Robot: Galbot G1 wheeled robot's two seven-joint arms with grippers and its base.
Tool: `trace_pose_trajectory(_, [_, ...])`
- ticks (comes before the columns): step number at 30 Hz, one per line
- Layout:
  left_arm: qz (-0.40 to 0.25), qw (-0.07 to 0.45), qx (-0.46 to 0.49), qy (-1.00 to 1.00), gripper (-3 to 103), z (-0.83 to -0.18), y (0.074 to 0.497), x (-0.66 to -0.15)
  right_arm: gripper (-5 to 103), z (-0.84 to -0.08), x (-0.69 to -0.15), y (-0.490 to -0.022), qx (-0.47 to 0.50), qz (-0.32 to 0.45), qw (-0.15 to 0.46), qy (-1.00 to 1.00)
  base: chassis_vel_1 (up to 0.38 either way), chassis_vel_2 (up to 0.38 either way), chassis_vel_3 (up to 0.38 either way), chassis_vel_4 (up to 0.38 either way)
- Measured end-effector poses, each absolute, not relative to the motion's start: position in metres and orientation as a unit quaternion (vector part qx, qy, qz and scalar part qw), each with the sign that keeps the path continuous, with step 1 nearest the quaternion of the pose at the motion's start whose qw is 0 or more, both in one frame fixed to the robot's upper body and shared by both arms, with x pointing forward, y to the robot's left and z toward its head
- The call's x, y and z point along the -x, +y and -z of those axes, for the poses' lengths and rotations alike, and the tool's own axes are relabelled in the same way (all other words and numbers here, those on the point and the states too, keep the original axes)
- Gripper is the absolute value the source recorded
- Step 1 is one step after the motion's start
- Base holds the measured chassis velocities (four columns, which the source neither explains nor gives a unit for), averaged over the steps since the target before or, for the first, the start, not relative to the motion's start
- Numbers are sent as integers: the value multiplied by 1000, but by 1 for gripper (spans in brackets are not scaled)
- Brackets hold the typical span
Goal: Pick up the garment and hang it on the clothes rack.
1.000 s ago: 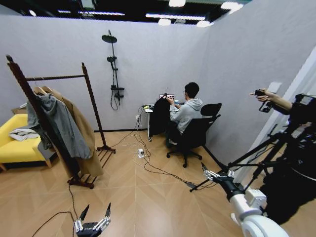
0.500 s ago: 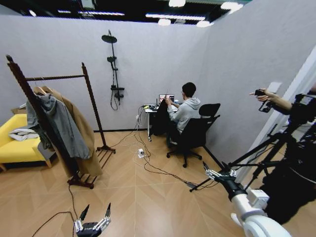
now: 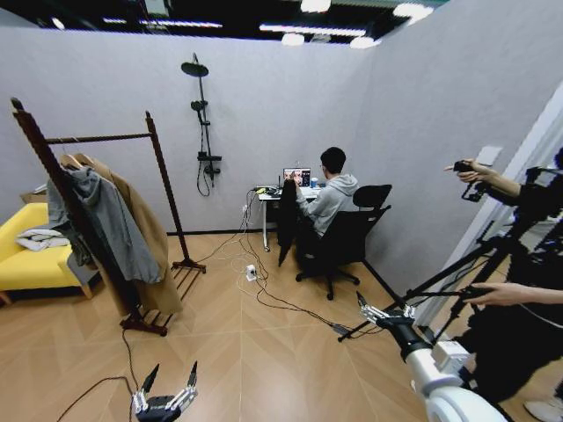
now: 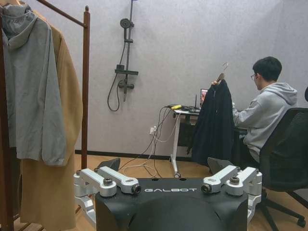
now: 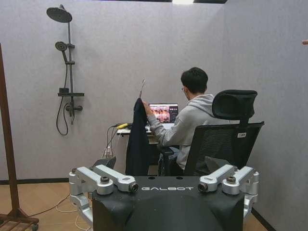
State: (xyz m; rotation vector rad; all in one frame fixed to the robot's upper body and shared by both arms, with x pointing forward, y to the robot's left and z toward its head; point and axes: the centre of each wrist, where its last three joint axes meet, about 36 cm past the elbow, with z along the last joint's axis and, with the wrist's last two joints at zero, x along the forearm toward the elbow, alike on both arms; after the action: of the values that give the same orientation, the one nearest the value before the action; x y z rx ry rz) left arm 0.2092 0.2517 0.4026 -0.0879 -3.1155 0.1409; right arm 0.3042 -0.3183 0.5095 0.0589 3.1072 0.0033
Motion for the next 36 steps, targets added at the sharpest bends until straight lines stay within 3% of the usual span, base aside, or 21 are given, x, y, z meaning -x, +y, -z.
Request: trace_pose_trajectory(36, [-45, 11, 28, -999, 100, -403, 252, -209, 100, -510, -302, -319, 0, 9, 21, 1000, -10, 10, 9, -12])
